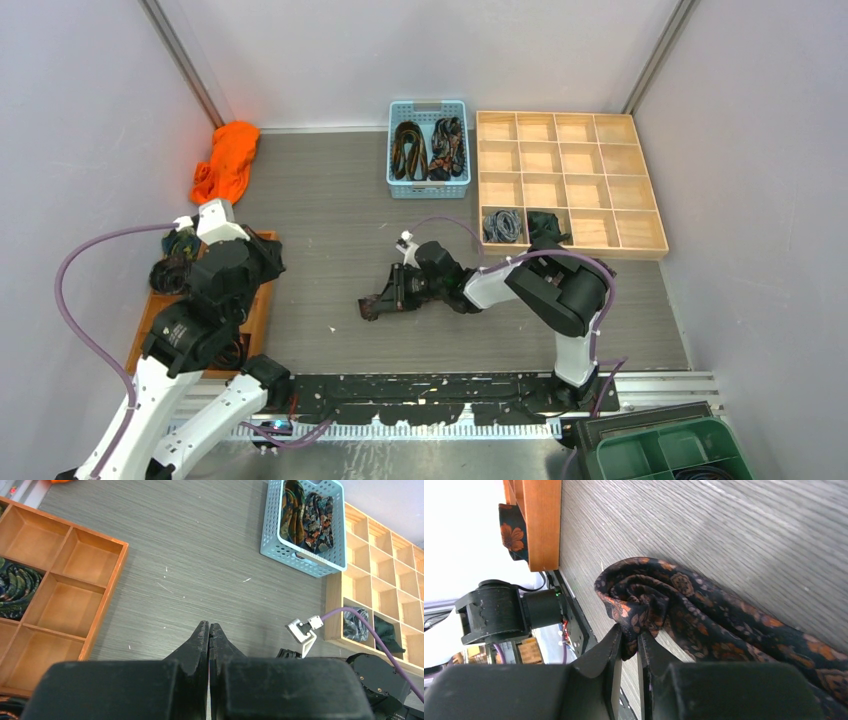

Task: Roll the ties
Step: Roll the tie at the center of the board.

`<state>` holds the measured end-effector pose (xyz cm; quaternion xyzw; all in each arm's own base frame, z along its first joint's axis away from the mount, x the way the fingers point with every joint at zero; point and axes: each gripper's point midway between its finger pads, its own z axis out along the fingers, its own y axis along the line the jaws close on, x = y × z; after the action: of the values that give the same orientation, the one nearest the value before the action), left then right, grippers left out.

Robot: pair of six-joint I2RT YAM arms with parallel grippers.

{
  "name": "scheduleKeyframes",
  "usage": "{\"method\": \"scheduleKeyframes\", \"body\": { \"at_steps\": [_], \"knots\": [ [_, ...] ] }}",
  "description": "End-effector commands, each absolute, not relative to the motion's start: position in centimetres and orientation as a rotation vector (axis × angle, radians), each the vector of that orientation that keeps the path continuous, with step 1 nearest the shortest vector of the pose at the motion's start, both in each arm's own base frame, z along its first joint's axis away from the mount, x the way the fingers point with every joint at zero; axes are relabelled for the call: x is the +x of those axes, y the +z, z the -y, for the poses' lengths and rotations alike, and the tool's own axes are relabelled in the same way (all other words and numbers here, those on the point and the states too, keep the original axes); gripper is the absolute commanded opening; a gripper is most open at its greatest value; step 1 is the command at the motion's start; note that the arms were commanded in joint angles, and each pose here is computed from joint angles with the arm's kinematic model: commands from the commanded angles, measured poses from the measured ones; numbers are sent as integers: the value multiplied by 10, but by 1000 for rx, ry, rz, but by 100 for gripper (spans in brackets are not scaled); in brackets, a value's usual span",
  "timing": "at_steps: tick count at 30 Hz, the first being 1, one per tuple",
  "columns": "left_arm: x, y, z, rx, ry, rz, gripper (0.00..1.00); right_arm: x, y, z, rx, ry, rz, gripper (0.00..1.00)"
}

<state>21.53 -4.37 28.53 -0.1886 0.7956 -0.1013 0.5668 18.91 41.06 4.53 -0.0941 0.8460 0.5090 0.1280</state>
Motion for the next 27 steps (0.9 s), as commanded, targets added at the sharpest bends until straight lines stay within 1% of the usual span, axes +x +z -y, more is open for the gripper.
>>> {"method": "scheduleKeyframes", "body": {
  "at_steps": [1,5,10,12,20,27],
  "knots": [
    [225,293,53,-438,-285,-1836,0,201,57,-407,-239,1512,-2379,21],
    [225,288,54,-435,-289,-1845,0,206,53,-401,-202,1493,-2388,25],
    [226,285,56,-425,-290,-1850,0,209,57,-398,-199,1452,-2386,36],
    [227,284,57,-418,-294,-1851,0,212,58,-396,-202,1420,-2390,39],
    [235,269,67,-394,-294,-1889,0,221,52,-376,-223,1165,-2483,38],
    [246,247,78,-360,-289,-1940,0,227,43,-368,-223,1040,-2535,36]
  ]
}}
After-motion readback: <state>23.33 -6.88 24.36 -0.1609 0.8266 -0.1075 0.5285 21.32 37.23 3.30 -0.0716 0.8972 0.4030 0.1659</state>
